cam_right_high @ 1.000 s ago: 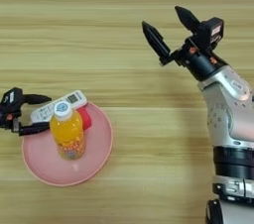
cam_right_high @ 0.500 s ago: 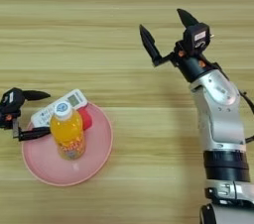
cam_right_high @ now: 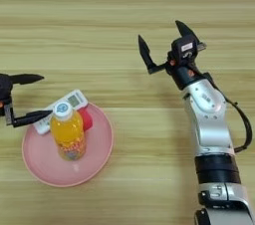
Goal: Move the objects on the table
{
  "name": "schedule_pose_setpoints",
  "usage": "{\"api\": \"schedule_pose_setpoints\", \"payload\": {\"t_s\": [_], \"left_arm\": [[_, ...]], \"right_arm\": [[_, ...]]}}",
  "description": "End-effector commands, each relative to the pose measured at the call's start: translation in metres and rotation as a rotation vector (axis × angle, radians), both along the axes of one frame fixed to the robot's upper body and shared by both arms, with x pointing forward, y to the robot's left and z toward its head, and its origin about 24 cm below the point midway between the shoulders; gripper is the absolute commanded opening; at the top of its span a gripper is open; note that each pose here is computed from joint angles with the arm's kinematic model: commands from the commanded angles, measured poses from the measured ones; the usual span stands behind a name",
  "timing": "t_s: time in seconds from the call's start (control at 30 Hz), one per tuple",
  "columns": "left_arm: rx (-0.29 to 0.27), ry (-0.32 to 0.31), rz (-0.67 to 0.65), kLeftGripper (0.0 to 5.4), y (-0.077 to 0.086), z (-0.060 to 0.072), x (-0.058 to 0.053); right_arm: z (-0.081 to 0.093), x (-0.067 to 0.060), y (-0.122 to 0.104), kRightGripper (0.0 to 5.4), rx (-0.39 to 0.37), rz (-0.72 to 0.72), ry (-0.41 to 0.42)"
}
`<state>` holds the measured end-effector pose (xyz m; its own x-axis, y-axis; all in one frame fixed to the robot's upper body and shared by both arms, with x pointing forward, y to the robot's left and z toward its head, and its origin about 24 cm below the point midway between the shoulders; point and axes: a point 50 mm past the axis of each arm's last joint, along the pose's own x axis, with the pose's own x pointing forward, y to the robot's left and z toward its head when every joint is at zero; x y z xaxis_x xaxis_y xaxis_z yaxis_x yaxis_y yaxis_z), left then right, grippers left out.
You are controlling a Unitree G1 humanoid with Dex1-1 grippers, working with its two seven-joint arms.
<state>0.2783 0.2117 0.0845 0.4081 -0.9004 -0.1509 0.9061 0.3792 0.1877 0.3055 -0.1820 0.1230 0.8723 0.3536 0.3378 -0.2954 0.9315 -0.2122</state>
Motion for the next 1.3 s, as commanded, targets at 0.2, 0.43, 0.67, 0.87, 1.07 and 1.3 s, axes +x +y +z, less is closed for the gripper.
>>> {"api": "schedule_pose_setpoints", "payload": {"t_s": [0.2,0.43,0.67,0.87,1.07,1.3], "left_arm": [[-0.236,-0.171,0.124,5.39,0.005,0.045,0.007],[-0.42,-0.315,0.385,5.39,-0.004,0.063,0.014],[-0.431,-0.397,0.714,5.39,-0.01,0.046,0.018],[-0.362,-0.449,0.989,5.39,-0.004,0.02,0.02],[-0.345,-0.457,1.144,5.39,0.001,0.006,0.021],[-0.324,-0.5,1.173,5.39,-0.003,-0.006,0.018]], "right_arm": [[-0.005,-0.001,0.002,5.4,-0.001,-0.008,0.002],[0.001,-0.005,0.001,5.4,-0.001,-0.007,-0.019],[0.007,-0.008,0.001,5.4,-0.005,-0.002,-0.042],[0.013,-0.009,0.005,5.4,-0.009,0.014,-0.066],[0.02,-0.015,0.008,5.4,-0.018,0.044,-0.102],[0.038,-0.033,0.01,5.4,0.02,0.221,-0.148]]}}
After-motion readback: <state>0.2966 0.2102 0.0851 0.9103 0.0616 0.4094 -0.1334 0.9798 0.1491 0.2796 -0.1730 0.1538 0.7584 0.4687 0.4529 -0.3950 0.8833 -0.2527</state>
